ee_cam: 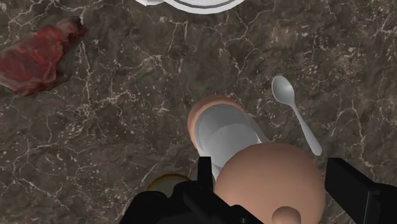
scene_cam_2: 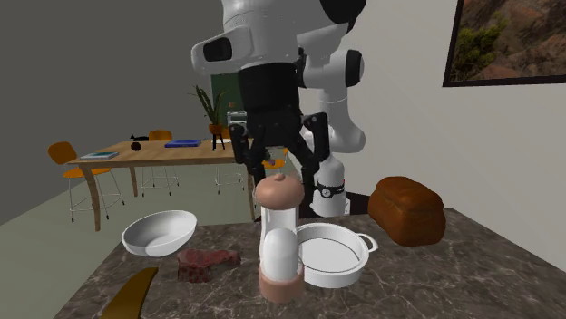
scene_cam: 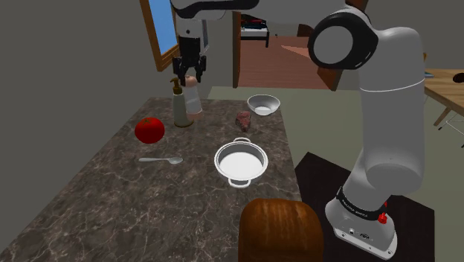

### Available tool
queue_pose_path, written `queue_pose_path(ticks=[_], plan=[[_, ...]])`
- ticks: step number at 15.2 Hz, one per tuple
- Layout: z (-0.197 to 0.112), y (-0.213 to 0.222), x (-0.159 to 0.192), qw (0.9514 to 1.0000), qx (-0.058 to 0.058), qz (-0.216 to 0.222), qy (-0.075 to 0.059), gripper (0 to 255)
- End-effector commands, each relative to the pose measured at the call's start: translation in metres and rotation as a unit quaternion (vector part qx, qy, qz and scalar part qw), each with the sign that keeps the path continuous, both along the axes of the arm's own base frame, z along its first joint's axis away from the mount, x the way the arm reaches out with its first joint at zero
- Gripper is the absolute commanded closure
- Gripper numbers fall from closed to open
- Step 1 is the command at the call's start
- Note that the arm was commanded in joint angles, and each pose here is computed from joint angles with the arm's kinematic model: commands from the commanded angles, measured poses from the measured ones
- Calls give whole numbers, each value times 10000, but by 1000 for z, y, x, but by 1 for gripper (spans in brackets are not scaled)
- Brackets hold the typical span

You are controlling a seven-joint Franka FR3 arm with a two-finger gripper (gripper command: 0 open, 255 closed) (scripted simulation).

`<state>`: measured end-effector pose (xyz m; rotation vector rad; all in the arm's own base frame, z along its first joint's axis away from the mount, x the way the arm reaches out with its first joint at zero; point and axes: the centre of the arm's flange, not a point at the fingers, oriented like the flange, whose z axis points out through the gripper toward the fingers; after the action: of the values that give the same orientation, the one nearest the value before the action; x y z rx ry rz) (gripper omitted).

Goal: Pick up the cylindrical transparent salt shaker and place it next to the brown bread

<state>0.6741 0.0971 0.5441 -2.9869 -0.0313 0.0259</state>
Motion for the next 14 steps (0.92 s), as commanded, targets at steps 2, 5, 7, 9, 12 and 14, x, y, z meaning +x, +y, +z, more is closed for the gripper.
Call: queue_pose_path(ticks=[2, 5, 7, 9, 12, 14], plan=[[16, -1, 0, 10000, 0, 0, 1, 255], [32, -1, 0, 10000, 0, 0, 1, 255], [43, -1, 0, 10000, 0, 0, 1, 255], [53, -1, 0, 10000, 0, 0, 1, 255], [69, -1, 0, 10000, 0, 0, 1, 255], [80, -1, 0, 10000, 0, 0, 1, 255]])
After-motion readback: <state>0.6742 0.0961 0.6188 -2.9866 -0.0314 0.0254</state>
